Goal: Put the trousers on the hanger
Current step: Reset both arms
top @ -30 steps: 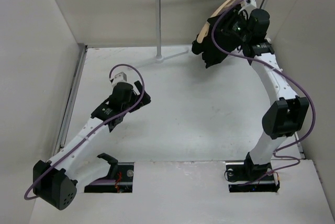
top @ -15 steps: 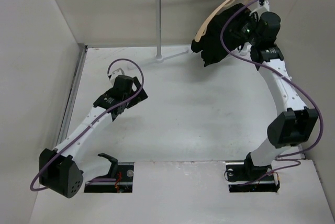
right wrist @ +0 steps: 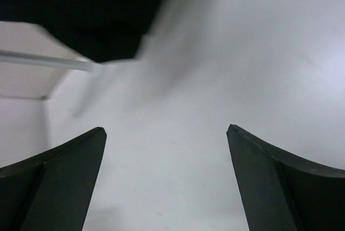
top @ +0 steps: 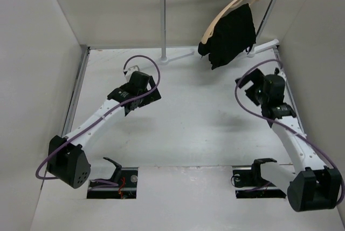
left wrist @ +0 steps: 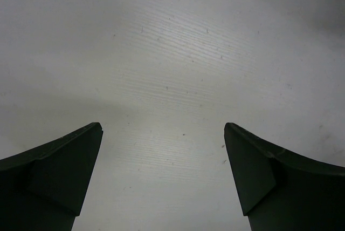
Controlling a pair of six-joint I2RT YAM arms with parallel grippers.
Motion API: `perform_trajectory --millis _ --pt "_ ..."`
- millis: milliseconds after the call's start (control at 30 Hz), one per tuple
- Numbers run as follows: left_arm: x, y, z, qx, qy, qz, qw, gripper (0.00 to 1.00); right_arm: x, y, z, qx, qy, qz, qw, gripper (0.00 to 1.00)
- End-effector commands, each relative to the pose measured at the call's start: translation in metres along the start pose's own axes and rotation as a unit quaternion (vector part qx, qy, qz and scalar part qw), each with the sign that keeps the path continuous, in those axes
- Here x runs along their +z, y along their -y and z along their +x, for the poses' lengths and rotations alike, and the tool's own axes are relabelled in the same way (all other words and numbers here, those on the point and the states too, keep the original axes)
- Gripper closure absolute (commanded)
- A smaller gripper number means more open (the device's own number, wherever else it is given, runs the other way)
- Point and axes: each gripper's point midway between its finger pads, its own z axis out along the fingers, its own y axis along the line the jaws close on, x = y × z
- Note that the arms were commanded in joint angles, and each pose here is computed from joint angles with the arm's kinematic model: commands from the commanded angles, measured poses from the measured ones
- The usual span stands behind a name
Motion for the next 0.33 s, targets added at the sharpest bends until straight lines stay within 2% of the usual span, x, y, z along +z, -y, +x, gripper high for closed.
perform_trajectory --millis 0,100,300 --pt "-0.007 0.002 -0.006 0.012 0.01 0.006 1.0 0.0 -0.02 0.072 0.023 0.006 -0.001 0.131 0.991 0.0" --pt "-0.008 0.001 -0.003 0.032 0.009 0.008 0.999 0.0 -0.034 0.092 0.04 0.006 -0.008 0.155 0.988 0.0" --pt "-0.013 0.002 0.0 0.071 0.008 0.009 0.997 0.0 -0.042 0.09 0.061 0.023 -0.025 0.14 0.99 0.0"
